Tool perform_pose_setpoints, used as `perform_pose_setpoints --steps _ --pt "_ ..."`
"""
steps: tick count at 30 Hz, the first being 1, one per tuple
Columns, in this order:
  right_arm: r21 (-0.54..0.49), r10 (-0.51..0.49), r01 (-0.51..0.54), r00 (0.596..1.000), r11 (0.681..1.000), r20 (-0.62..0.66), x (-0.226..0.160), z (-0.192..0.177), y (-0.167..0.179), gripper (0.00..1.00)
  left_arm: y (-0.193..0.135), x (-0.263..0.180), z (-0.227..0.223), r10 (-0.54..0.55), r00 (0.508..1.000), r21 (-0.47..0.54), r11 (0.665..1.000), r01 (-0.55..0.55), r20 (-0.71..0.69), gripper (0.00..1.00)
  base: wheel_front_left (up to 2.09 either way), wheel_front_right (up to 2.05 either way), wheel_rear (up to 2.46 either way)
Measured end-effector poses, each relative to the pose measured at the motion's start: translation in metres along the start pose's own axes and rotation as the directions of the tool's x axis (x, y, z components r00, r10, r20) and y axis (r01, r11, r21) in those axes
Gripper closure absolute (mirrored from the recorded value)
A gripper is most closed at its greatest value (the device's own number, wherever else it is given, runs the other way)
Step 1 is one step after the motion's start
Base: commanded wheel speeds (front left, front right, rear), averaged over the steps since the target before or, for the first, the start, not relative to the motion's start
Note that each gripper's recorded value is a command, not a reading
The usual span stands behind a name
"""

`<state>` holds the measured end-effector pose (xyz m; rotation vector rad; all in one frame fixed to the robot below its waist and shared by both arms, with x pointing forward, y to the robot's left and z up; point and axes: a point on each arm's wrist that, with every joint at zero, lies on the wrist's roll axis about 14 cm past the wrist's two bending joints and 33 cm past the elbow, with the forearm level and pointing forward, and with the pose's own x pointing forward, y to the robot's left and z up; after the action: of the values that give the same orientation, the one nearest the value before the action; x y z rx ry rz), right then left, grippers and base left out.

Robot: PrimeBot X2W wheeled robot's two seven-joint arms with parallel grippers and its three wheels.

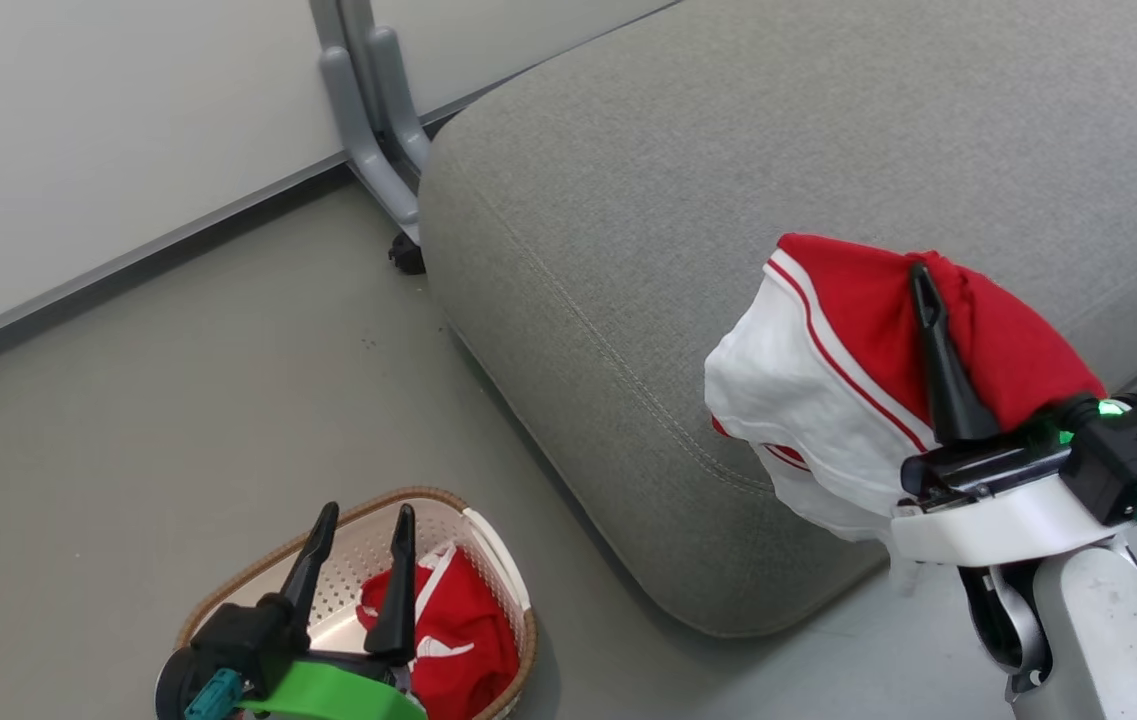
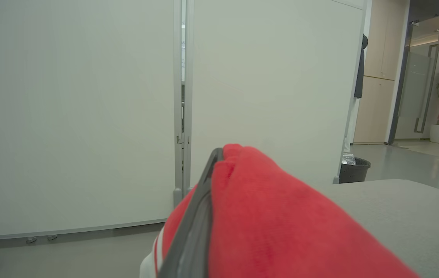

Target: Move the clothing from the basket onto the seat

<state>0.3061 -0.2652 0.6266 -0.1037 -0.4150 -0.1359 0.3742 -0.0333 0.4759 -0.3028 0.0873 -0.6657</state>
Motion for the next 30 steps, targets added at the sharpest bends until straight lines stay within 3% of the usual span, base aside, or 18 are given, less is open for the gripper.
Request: perform_pose_setpoints --steps 12,30 --pt "-0.086 -0.159 0.154 0.986 0.984 -0.054 -0.021 -0.008 -0.043 1.0 -0.037 0.034 -0.021 -0.167 0.985 -0.028 0.986 0.166 -0.053 0.0 0.0 0.0 0.0" --pt "-0.118 -0.135 0.13 0.99 0.984 -0.042 -0.012 -0.004 -0.047 1.0 -0.036 0.033 -0.022 -0.16 0.986 -0.044 0.986 0.158 -0.051 0.0 0.0 0.0 0.0"
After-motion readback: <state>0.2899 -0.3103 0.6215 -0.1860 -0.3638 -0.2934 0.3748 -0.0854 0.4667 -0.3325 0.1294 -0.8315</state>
